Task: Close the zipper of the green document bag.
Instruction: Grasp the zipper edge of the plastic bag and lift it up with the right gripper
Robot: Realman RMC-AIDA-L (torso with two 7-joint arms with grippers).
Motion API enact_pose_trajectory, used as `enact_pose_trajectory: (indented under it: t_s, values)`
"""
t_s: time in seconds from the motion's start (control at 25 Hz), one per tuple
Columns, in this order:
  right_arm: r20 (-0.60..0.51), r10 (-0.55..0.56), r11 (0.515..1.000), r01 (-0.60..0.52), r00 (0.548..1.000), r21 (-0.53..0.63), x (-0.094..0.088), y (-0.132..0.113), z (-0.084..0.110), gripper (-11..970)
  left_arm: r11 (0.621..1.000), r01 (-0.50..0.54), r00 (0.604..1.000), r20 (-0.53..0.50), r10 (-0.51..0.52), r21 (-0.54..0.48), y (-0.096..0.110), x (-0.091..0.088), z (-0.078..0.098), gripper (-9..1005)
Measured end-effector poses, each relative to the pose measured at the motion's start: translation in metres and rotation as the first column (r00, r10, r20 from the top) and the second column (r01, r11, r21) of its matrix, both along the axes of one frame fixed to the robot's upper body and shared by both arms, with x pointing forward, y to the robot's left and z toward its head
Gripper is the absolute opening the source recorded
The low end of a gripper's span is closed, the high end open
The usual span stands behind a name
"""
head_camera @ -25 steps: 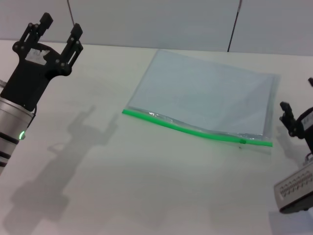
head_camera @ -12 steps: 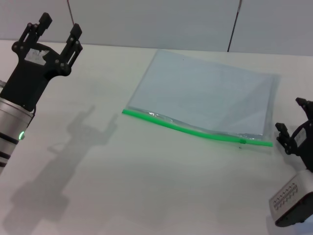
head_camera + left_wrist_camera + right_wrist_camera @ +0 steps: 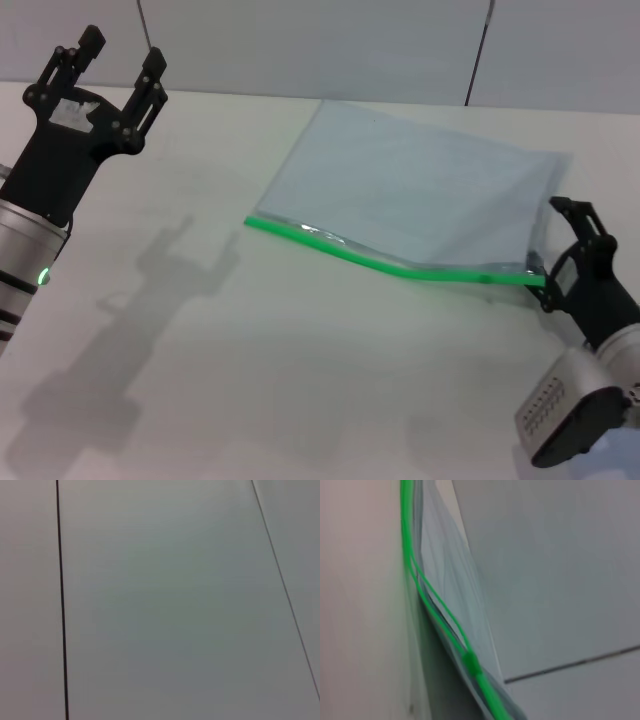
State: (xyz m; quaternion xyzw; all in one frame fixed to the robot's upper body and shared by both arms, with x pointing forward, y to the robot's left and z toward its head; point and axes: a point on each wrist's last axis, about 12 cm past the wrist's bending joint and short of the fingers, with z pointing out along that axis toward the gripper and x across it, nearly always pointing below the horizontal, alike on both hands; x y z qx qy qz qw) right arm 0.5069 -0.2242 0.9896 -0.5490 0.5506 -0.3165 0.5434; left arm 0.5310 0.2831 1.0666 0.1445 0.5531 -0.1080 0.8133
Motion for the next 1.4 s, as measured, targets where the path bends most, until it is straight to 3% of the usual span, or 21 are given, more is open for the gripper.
enact_pose_trajectory:
  t_s: [0.56, 0.88, 1.28, 1.4]
  values:
    - [-0.001, 0.123, 0.988, -0.122, 0.992, -0.091, 0.012, 0.021, 0.005, 880, 1.000, 0.000, 1.000, 0.000, 0.000, 0.000, 0.000, 0.001, 0.000, 678]
    - [0.010, 0.190, 0.977, -0.189, 0.982, -0.098, 0.011, 0.034, 0.008, 743, 1.000, 0.000, 1.000, 0.000, 0.000, 0.000, 0.000, 0.001, 0.000, 677]
    - [-0.033, 0.225, 0.969, -0.227, 0.974, -0.094, 0.013, 0.046, 0.007, 508, 1.000, 0.000, 1.000, 0.000, 0.000, 0.000, 0.000, 0.001, 0.000, 678]
    - [-0.032, 0.227, 0.969, -0.229, 0.973, -0.092, 0.013, 0.047, 0.007, 390, 1.000, 0.000, 1.000, 0.000, 0.000, 0.000, 0.000, 0.001, 0.000, 678]
